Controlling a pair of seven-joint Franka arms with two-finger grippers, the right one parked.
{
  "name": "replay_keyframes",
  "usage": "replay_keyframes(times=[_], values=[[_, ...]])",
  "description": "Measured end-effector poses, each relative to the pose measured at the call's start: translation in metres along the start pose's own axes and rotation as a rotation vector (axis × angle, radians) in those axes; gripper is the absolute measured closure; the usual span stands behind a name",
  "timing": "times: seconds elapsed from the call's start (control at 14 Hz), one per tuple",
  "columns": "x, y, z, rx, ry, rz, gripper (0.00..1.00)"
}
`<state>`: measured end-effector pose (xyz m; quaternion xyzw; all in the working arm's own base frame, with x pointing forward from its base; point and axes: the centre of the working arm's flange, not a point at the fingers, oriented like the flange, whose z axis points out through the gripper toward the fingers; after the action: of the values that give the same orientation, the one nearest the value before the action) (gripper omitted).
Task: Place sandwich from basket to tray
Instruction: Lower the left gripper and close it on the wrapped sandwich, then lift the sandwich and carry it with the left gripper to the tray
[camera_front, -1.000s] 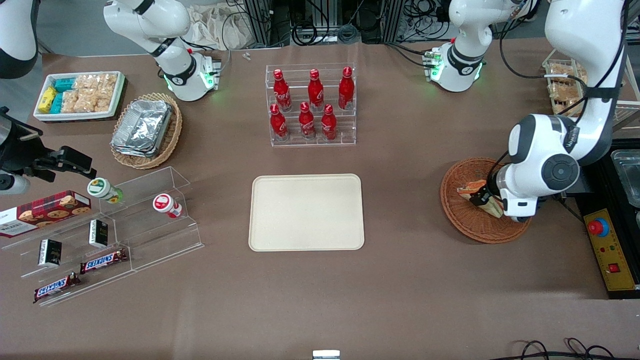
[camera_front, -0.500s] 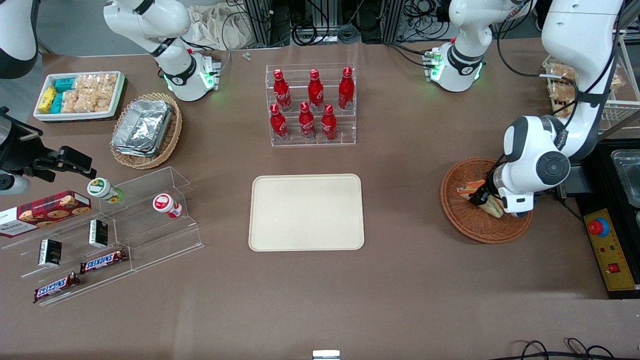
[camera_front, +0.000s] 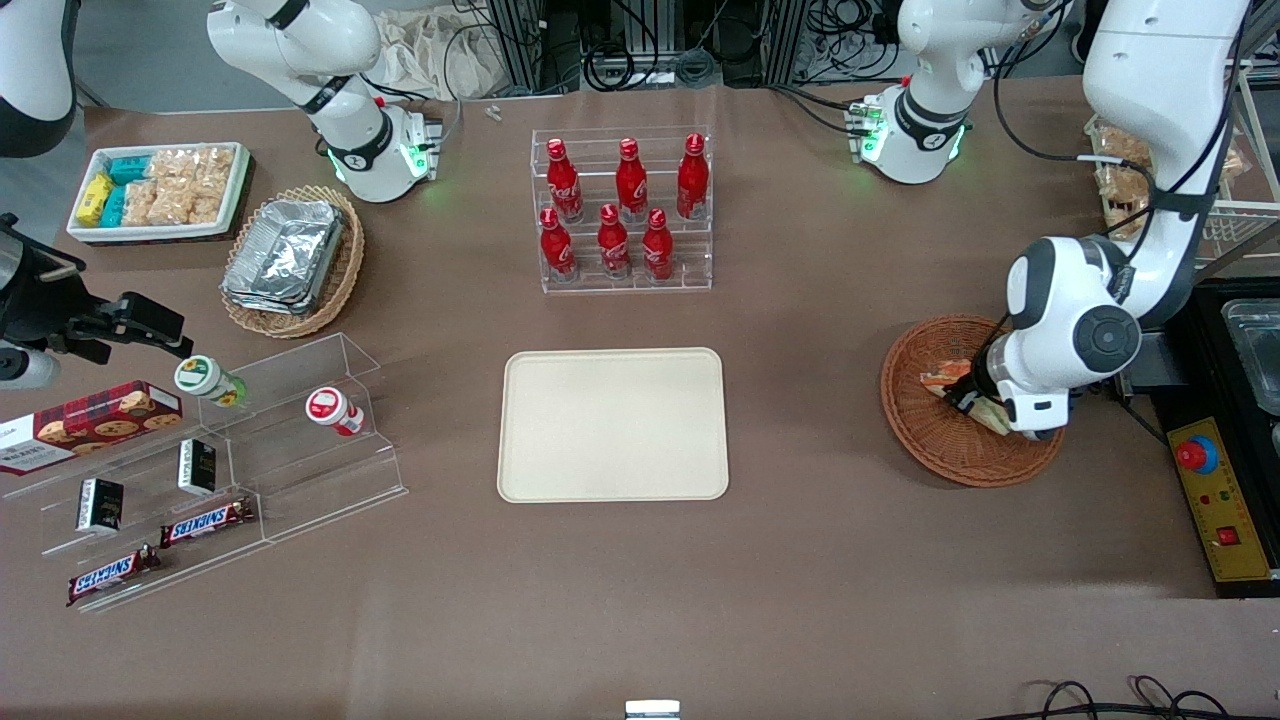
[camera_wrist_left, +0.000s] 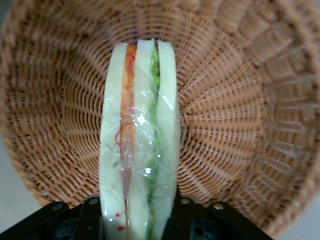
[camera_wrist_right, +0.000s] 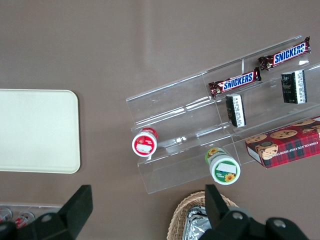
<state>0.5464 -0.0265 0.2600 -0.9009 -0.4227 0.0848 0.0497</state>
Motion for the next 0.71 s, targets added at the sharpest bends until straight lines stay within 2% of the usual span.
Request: replay_keyframes(times=[0.21,0.36,0.43,0.57,0.71], values=[[-0.019,0.010,-0.087,0.042,0.013,0.115,0.67],[-0.050,0.026,-0.152,0.051,-0.002,0.263,0.76],[-0.068,0.036,-0.178,0.035,-0.019,0.324,0.80],[-0.106,0.059,-0.205,-0.009,-0.018,0.464,0.80],[-0.152,0.081,-0.210,-0.035,-0.016,0.634,0.80]])
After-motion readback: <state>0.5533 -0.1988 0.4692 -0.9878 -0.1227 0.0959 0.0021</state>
